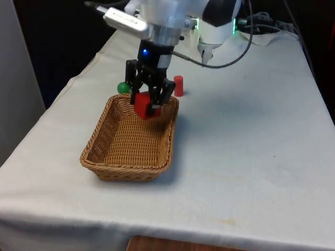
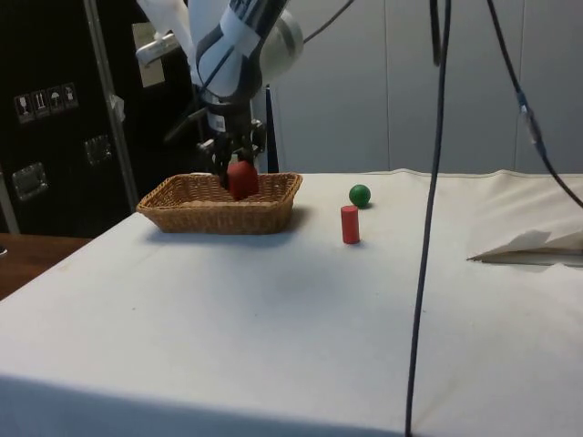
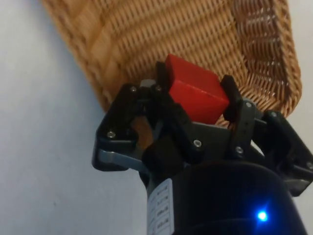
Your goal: Pick up the object to the left of the cylinder and place it into the basket.
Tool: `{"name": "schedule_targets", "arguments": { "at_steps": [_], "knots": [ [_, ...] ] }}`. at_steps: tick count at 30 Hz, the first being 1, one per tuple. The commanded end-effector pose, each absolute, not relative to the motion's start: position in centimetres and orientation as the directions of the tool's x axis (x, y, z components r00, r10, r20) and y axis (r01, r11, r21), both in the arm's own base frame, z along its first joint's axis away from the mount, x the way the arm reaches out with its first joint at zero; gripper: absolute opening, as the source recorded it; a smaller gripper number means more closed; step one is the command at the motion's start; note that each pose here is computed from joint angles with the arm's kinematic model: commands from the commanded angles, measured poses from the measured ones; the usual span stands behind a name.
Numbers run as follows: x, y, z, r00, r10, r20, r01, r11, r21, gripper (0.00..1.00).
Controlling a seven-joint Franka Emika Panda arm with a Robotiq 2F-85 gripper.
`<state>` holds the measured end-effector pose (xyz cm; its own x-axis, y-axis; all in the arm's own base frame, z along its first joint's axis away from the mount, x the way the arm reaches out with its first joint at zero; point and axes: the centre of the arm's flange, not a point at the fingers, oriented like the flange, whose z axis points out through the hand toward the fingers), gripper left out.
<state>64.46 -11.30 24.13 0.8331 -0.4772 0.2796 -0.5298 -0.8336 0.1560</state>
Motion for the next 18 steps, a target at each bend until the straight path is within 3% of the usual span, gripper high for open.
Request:
{"name": "schedule_targets", "arguments": {
  "at_steps": [1,18],
  "knots": [
    [64.7,-11.6,23.9,0.834,-0.477,0.278,-0.528,-0.837,0.148,0.09],
    [66.7,-14.8,20.9,0.828,-0.479,0.291,-0.535,-0.830,0.158,0.09]
  ]
}}
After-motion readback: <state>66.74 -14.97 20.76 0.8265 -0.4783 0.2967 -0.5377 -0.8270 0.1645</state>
